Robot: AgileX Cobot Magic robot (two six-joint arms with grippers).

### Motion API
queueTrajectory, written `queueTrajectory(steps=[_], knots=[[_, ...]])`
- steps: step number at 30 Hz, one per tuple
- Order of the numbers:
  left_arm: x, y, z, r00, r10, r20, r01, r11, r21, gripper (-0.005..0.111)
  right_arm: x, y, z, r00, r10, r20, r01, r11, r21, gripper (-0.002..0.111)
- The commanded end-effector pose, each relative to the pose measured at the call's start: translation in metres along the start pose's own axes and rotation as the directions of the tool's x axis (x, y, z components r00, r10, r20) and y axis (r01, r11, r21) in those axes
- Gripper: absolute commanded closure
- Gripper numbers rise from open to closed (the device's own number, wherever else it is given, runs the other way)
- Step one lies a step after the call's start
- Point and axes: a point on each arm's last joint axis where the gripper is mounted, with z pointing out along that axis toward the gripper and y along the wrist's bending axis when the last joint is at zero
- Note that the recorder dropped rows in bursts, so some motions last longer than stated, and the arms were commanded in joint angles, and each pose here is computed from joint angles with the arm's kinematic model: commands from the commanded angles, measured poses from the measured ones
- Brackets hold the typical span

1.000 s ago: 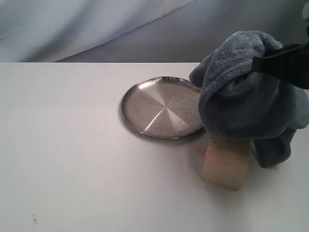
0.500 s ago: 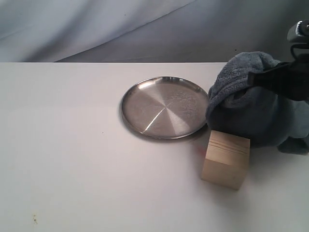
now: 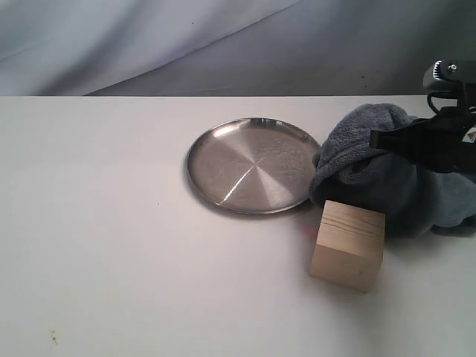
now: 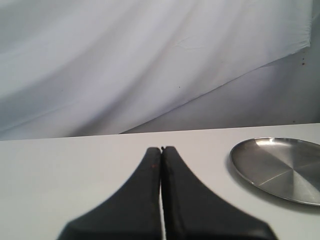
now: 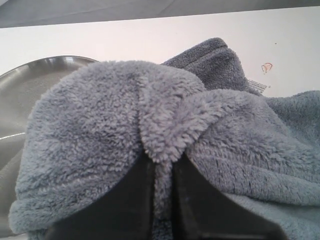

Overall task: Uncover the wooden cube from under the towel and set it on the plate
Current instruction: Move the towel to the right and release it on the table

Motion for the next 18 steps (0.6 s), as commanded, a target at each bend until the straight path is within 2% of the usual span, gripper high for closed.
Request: queueTrajectory(steps=[1, 18], knots=[[0.0003, 0.0002, -0.0001, 1.0, -0.005, 0.011, 0.005, 1.0, -0.003, 0.107, -0.0004, -0.0024, -0.0003, 1.0, 0.017, 0.003, -0.017, 1.0, 0.007, 0.108], [0.0003, 0.0002, -0.0001, 1.0, -0.005, 0.011, 0.005, 1.0, -0.003, 0.107, 0.0047, -0.0005, 0.0002, 0.999, 0.013, -0.047, -0.013, 1.0, 0.002, 0.108]])
